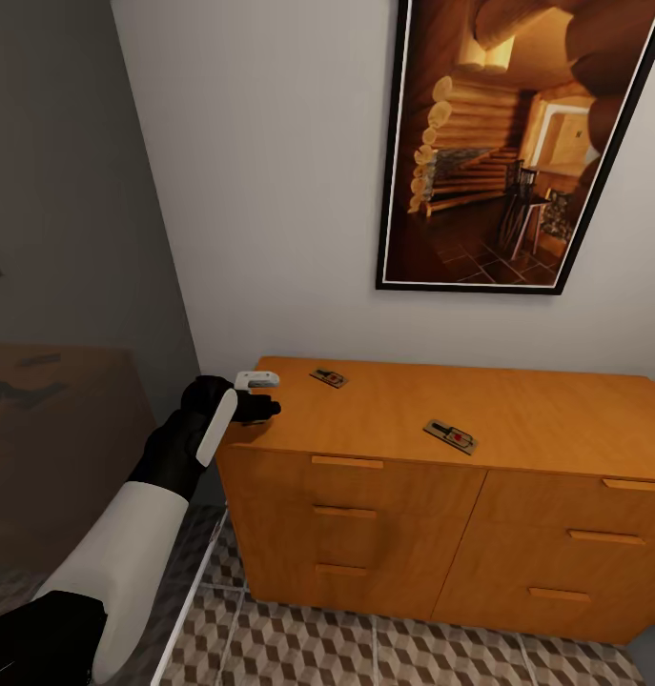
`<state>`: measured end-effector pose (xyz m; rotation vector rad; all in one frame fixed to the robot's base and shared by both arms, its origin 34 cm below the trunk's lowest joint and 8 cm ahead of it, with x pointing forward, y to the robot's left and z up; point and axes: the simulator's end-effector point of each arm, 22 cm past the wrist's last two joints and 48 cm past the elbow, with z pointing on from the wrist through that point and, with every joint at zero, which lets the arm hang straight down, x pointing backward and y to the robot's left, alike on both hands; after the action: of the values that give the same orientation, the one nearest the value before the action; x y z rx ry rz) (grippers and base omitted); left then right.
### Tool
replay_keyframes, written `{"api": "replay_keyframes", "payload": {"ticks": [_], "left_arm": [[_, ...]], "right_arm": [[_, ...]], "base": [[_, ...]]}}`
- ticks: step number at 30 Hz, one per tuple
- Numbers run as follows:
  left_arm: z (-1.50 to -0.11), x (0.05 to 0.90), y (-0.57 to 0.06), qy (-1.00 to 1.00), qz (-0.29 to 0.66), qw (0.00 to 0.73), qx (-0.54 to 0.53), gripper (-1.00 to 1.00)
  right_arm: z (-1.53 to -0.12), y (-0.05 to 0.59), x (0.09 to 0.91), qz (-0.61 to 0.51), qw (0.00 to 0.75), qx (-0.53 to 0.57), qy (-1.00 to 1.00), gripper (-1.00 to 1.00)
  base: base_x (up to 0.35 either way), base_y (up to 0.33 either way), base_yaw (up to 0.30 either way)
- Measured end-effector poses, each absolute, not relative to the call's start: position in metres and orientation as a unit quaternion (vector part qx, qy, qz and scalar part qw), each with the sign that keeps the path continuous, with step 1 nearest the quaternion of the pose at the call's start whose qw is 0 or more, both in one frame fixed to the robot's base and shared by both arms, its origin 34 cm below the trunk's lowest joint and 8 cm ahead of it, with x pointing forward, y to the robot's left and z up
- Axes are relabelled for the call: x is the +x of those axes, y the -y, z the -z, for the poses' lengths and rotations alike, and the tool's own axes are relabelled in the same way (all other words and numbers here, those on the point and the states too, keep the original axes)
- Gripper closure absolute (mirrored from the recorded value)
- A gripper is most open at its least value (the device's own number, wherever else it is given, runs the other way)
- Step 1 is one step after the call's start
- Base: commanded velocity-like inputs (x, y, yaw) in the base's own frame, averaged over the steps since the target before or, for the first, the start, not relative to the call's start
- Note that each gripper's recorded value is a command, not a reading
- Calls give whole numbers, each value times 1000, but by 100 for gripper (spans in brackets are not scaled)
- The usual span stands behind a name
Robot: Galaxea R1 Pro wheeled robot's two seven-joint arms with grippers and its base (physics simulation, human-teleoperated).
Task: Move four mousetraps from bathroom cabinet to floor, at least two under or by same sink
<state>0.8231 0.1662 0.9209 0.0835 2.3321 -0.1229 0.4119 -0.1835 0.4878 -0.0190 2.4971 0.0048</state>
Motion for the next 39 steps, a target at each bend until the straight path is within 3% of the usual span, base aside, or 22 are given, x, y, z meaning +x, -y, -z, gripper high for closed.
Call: {"api": "replay_keyframes", "payload": {"ticks": [39], "left_arm": [[-918,825,-183,-918,1,394,39,-100]], "right_arm": [[-488,184,412,-2,317,-7,-948,100]], "base": [[0,0,0]]}}
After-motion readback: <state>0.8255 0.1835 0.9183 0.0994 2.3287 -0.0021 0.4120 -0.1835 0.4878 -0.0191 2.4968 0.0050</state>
